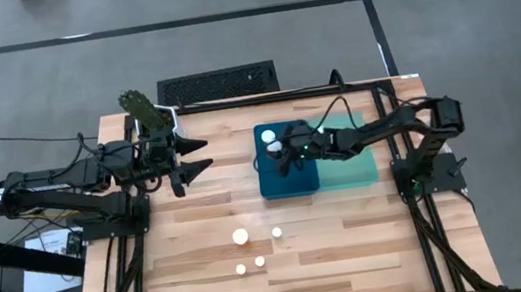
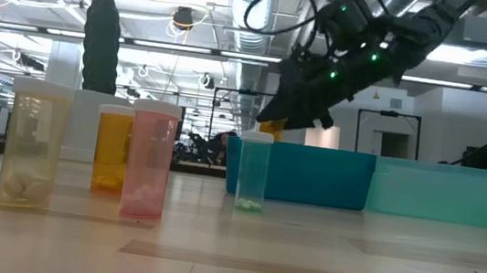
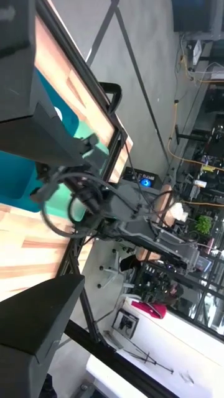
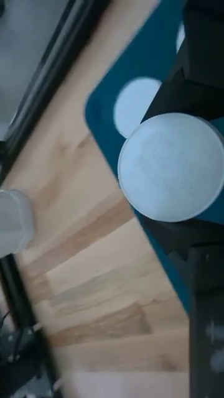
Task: Pick and place medicine bottles into bin by pill shape (circle, oval)
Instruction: Put the large orange pill bottle into the blue bin
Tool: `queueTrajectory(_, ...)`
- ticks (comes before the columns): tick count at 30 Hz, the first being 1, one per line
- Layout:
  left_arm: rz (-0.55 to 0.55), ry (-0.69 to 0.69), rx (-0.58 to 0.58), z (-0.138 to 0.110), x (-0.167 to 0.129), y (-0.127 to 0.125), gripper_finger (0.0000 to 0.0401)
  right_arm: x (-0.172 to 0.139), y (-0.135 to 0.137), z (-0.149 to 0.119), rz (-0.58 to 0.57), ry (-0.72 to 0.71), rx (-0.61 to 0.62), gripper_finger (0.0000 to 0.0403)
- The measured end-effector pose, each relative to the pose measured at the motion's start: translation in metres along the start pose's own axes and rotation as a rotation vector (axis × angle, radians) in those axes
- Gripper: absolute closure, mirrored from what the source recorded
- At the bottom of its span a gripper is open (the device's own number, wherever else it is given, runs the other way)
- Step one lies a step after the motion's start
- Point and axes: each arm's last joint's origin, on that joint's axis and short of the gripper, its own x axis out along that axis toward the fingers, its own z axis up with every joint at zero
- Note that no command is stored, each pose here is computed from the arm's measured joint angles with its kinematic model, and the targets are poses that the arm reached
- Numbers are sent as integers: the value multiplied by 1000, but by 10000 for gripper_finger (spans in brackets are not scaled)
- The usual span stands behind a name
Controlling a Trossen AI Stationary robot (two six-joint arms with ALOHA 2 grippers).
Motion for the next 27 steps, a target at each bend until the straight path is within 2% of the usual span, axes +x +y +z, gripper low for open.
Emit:
queueTrajectory(8, 0, 0, 2, 0, 0, 0, 110, 15, 1, -17, -7, 42, 19, 188)
queueTrajectory(27, 10, -4, 2, 0, 0, 0, 110, 21, 2, -26, -11, 71, 9, 180)
